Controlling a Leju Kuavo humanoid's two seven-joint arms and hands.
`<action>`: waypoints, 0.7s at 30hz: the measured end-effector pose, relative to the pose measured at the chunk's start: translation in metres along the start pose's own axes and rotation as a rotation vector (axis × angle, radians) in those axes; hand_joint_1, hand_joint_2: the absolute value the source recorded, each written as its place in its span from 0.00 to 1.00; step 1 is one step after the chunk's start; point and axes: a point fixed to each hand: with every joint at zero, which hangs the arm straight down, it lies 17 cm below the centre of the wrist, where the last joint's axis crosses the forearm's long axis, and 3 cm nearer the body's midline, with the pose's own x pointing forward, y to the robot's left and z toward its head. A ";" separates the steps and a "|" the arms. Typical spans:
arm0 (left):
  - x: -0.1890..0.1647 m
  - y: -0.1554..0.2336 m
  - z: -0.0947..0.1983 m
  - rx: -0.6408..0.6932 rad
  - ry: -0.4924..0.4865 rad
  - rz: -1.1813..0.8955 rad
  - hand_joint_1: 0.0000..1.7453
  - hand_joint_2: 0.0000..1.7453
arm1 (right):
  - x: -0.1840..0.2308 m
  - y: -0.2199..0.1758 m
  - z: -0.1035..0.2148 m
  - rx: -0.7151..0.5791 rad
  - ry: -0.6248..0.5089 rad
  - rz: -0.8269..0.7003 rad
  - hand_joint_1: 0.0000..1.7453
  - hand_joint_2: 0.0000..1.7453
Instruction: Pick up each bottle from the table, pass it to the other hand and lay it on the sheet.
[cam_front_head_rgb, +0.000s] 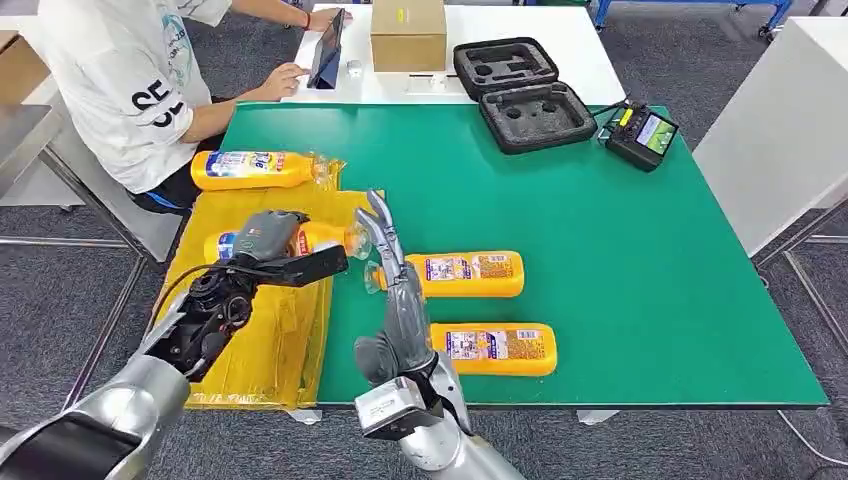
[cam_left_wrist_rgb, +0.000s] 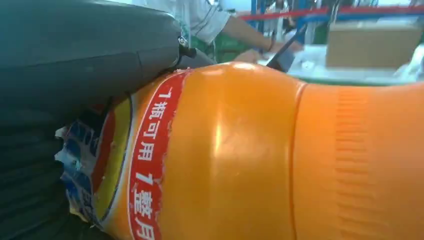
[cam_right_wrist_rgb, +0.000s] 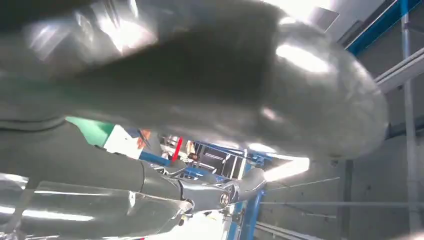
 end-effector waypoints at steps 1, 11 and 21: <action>-0.004 -0.001 0.000 -0.013 0.011 -0.004 1.00 1.00 | 0.000 0.000 0.000 0.000 -0.001 0.000 0.00 0.00; -0.038 -0.022 0.007 -0.135 0.104 -0.021 1.00 1.00 | -0.001 0.000 0.002 0.003 0.004 0.000 0.00 0.00; -0.056 -0.031 0.015 -0.165 0.157 -0.031 0.99 1.00 | -0.002 -0.001 0.003 0.007 0.008 -0.002 0.00 0.00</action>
